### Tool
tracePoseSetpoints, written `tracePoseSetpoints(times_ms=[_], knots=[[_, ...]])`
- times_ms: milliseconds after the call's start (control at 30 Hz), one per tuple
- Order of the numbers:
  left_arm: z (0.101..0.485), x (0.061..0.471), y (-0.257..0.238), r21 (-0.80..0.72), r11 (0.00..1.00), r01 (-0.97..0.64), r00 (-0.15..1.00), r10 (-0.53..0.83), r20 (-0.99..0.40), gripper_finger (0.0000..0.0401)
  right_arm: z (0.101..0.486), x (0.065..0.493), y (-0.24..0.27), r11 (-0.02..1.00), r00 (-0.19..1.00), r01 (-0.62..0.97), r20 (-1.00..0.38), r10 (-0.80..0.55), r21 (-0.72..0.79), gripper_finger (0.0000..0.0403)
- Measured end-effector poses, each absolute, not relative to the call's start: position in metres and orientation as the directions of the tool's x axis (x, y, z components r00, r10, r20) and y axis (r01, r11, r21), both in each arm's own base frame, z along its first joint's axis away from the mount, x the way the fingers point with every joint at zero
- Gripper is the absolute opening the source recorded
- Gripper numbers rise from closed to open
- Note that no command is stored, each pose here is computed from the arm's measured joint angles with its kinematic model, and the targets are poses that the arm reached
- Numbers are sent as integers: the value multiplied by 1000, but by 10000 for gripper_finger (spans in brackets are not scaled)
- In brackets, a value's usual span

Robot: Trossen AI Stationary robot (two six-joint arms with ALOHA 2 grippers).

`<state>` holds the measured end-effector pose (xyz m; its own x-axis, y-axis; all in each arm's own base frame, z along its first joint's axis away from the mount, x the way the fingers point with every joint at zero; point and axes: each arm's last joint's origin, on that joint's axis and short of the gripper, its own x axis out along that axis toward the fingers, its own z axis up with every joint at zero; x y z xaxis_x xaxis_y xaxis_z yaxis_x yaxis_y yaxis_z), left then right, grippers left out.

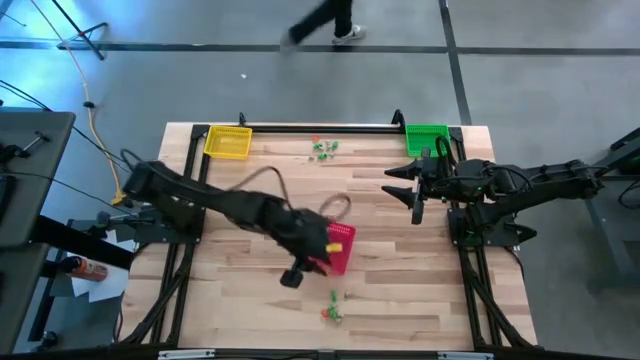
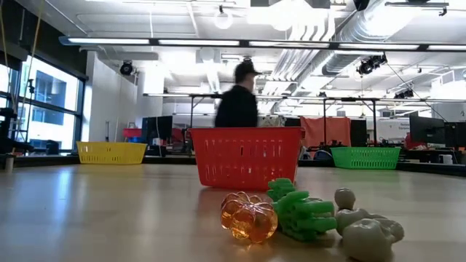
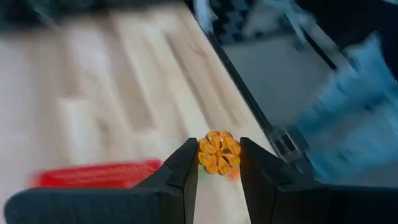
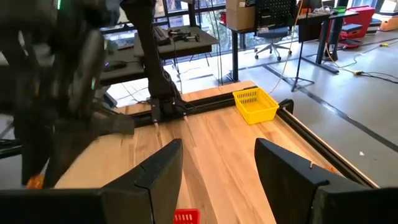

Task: Sort Halloween decoration
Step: Put the orange pumpkin toy into the red bin

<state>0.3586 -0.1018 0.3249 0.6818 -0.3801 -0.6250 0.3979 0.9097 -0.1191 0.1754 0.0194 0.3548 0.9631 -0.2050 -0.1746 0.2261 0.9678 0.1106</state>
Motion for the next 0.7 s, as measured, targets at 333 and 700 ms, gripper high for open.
tracePoseSetpoints(times_ms=[333,700], knots=[[369,331,-63,40,981,188,825,-135,-549,81,355,175,19,965,961,236,-171,-215,111,197],[276,337,-50,-131,959,250,798,-281,-533,81,358,175,18,952,953,283,-143,-266,115,197]])
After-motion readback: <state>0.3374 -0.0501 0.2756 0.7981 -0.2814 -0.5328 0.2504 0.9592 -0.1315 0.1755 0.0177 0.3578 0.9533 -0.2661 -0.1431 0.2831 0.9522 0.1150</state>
